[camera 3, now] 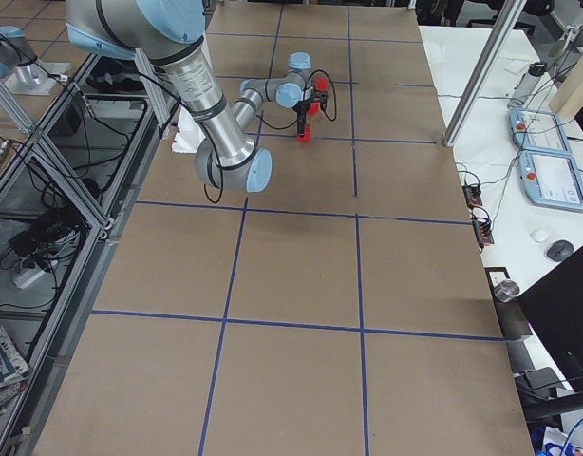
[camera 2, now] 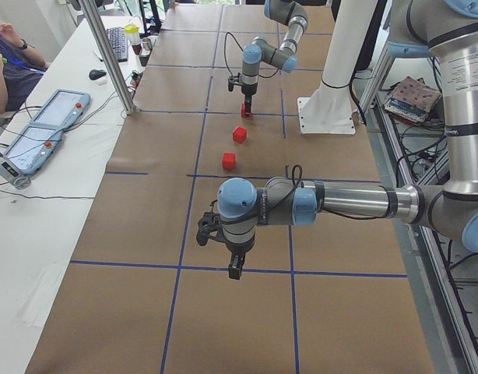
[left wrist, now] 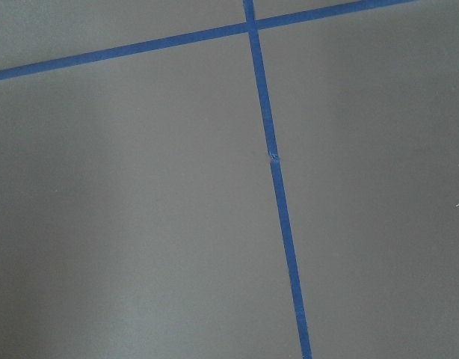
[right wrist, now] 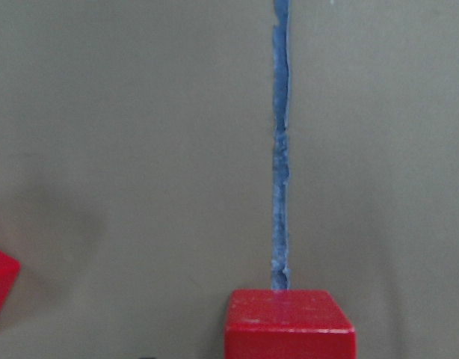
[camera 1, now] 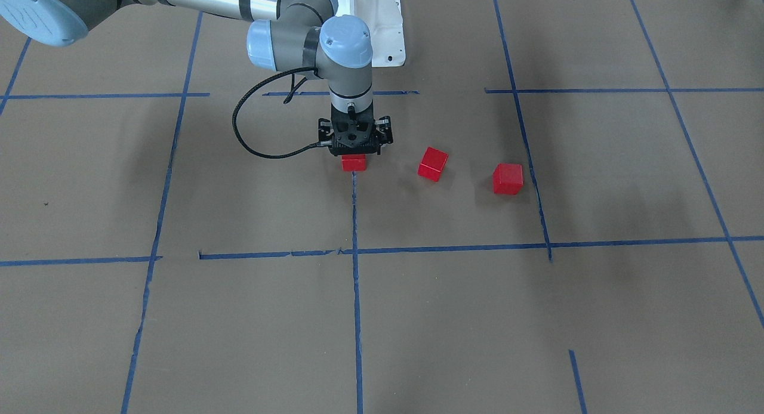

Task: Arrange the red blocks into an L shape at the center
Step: 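Open the right gripper and withdraw the right arm from the cube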

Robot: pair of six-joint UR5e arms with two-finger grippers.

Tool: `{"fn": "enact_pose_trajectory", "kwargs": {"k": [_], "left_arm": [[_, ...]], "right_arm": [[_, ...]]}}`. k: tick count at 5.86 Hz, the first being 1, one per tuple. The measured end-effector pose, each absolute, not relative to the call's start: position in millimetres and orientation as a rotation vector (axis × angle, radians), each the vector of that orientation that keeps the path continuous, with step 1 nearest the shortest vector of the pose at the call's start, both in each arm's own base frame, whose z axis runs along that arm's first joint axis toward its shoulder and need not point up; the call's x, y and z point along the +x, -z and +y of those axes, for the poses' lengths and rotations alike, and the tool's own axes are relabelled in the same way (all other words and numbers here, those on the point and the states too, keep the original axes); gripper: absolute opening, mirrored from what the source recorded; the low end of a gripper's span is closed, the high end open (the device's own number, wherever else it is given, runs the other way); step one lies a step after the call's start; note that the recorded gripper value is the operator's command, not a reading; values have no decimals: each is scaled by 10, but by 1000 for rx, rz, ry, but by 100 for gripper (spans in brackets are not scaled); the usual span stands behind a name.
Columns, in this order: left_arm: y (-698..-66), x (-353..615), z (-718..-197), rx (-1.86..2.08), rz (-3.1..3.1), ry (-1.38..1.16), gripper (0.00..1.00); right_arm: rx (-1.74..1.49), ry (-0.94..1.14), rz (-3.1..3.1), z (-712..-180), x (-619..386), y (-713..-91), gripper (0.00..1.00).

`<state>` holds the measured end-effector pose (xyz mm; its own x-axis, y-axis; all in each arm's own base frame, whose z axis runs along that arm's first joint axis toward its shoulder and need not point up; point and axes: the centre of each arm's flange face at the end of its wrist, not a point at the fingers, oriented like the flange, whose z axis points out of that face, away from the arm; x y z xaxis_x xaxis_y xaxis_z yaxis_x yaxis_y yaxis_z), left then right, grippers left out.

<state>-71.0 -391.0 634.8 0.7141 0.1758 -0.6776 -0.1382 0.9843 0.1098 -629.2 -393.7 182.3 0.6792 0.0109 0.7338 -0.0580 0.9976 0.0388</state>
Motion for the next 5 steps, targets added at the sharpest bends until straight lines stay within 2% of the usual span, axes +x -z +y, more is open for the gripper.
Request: {"fn": "enact_pose_trajectory", "kwargs": {"k": [1, 3, 5], "left_arm": [[-6322, -710, -3913, 58, 755, -176, 100], [-6237, -702, -3957, 78, 752, -186, 100], [-5933, -688, -4246, 221, 737, -243, 100]], "right_arm": [[67, -28, -828, -4095, -5979, -1645, 99], [45, 1, -844, -4774, -5059, -1541, 99], [68, 89, -824, -5548, -3990, -2192, 99]]}}
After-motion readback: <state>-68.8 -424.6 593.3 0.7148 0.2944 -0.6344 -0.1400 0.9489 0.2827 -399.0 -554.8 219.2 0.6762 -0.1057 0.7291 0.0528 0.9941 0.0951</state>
